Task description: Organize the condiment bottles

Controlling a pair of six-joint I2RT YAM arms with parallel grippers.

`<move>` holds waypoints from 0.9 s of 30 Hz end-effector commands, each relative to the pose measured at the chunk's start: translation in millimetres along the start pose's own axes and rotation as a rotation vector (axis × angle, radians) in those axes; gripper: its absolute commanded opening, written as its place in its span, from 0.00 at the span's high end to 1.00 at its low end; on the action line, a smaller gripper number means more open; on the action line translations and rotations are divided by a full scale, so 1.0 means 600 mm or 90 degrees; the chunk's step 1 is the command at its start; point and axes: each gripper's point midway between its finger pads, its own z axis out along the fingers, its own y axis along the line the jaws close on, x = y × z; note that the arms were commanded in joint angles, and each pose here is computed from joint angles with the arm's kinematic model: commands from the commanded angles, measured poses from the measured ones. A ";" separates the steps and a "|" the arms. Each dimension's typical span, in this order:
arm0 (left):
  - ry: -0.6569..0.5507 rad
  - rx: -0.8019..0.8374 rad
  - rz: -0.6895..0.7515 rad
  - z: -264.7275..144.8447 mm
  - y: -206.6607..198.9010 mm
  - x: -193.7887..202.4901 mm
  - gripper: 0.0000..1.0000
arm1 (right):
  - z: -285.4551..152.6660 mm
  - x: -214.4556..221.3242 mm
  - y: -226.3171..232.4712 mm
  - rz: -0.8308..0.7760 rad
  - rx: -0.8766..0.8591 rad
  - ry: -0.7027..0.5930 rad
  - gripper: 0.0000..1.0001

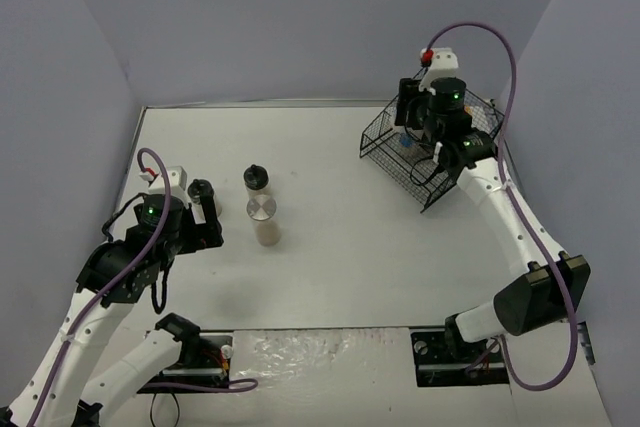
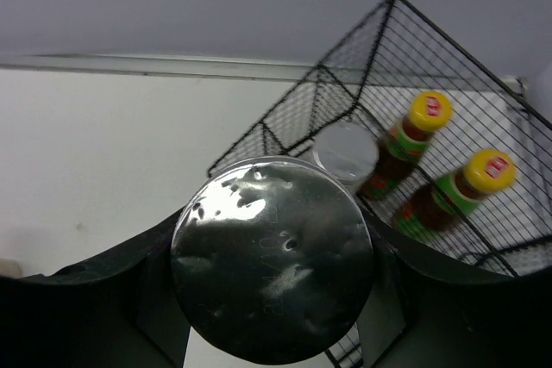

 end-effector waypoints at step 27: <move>-0.029 0.000 -0.007 -0.001 -0.001 -0.017 0.03 | 0.143 0.108 -0.162 0.119 0.181 0.010 1.00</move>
